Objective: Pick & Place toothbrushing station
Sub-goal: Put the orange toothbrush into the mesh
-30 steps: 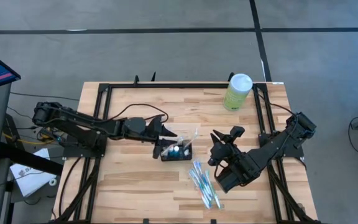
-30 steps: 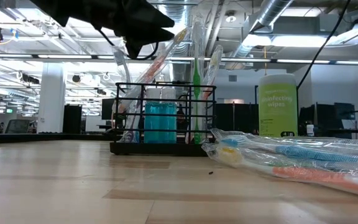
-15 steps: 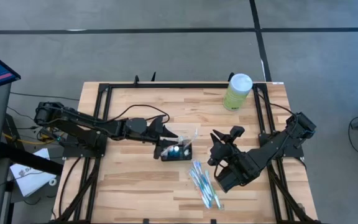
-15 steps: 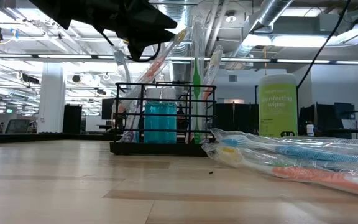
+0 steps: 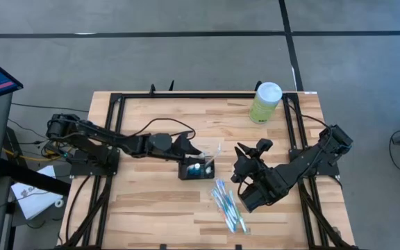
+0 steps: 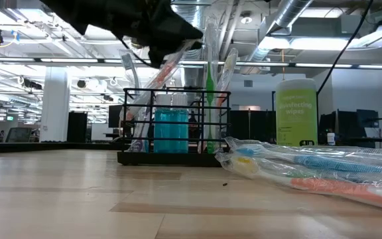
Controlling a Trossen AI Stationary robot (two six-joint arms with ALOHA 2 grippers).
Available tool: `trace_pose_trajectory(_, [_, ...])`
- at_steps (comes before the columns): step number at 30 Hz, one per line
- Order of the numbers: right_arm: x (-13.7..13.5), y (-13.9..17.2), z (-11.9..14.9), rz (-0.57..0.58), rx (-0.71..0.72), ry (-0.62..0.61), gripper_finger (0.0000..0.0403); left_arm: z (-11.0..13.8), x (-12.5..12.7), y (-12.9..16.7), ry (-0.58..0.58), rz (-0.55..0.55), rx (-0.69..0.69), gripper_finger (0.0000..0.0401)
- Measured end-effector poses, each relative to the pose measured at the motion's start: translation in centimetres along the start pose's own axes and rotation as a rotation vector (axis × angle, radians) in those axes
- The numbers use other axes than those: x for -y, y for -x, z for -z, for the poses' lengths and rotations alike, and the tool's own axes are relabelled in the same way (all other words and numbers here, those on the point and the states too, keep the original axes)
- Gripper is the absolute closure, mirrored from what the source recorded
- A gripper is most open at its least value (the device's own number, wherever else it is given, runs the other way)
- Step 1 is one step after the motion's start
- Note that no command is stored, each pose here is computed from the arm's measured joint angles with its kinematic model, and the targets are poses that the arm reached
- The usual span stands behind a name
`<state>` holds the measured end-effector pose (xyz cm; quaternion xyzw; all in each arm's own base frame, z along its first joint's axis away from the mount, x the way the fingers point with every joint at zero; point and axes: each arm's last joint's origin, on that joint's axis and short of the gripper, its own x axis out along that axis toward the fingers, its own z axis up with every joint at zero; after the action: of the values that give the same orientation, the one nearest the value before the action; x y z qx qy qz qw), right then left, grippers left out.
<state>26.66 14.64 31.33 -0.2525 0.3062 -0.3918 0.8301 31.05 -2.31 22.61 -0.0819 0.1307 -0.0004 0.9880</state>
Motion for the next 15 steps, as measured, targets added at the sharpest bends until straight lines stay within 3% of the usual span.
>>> trace_pose_trajectory(4, [0.01,0.0,0.01,-0.001,-0.002,0.002,0.0335,-0.72,0.1,0.3,-0.019,0.001,0.025,0.0315])
trace_pose_trajectory(10, [-0.01,0.0,0.02,-0.004,-0.006,0.014,0.0335,-0.72,0.03,0.32,-0.024,-0.004,0.022,0.0384])
trace_pose_trajectory(15, [-0.05,0.0,0.03,-0.011,-0.013,0.013,0.0335,-1.06,0.15,0.65,-0.019,0.007,0.031,0.0372])
